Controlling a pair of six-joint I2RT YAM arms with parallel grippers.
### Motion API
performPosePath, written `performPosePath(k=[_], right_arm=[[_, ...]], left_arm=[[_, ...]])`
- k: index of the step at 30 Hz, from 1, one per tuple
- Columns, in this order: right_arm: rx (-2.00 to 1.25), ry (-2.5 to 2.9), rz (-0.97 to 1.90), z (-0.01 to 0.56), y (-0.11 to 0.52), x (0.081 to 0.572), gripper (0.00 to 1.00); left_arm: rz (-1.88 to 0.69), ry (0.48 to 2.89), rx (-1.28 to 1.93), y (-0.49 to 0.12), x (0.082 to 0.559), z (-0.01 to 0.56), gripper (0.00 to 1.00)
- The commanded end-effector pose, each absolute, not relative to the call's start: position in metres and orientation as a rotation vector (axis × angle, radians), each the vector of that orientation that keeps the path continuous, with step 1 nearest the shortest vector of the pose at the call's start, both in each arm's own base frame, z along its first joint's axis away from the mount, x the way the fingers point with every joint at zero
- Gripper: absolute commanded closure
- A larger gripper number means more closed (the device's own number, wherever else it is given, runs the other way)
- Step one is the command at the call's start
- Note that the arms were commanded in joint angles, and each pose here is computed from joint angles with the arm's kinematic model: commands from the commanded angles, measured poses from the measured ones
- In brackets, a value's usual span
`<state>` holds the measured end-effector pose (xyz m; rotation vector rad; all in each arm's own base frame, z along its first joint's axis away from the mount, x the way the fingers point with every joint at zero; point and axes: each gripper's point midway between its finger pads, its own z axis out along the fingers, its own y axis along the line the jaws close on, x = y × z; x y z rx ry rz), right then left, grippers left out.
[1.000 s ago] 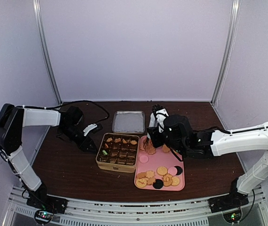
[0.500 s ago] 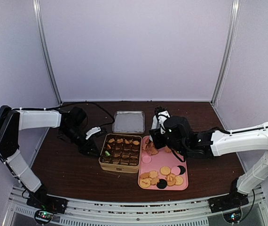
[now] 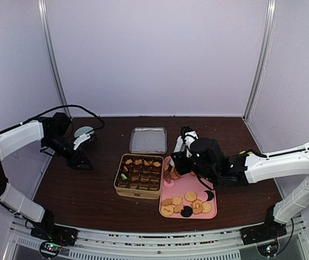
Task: Pack the cookies
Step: Pick up the fake cookies from the plate.
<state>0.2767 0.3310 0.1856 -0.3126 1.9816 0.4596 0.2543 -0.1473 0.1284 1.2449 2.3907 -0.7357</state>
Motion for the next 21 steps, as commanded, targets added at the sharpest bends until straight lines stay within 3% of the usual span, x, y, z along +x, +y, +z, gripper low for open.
performPosePath(k=[1, 21], right_arm=[[-0.286, 1.982, 0.504, 0.184, 0.333, 0.272, 0.57], [-0.215, 1.935, 0.361, 0.215, 0.309, 0.283, 0.57]], left_arm=[[-0.664, 2.362, 1.237, -0.13, 0.251, 0.154, 0.5], [-0.631, 2.344, 1.176, -0.126, 0.252, 0.173, 0.5]])
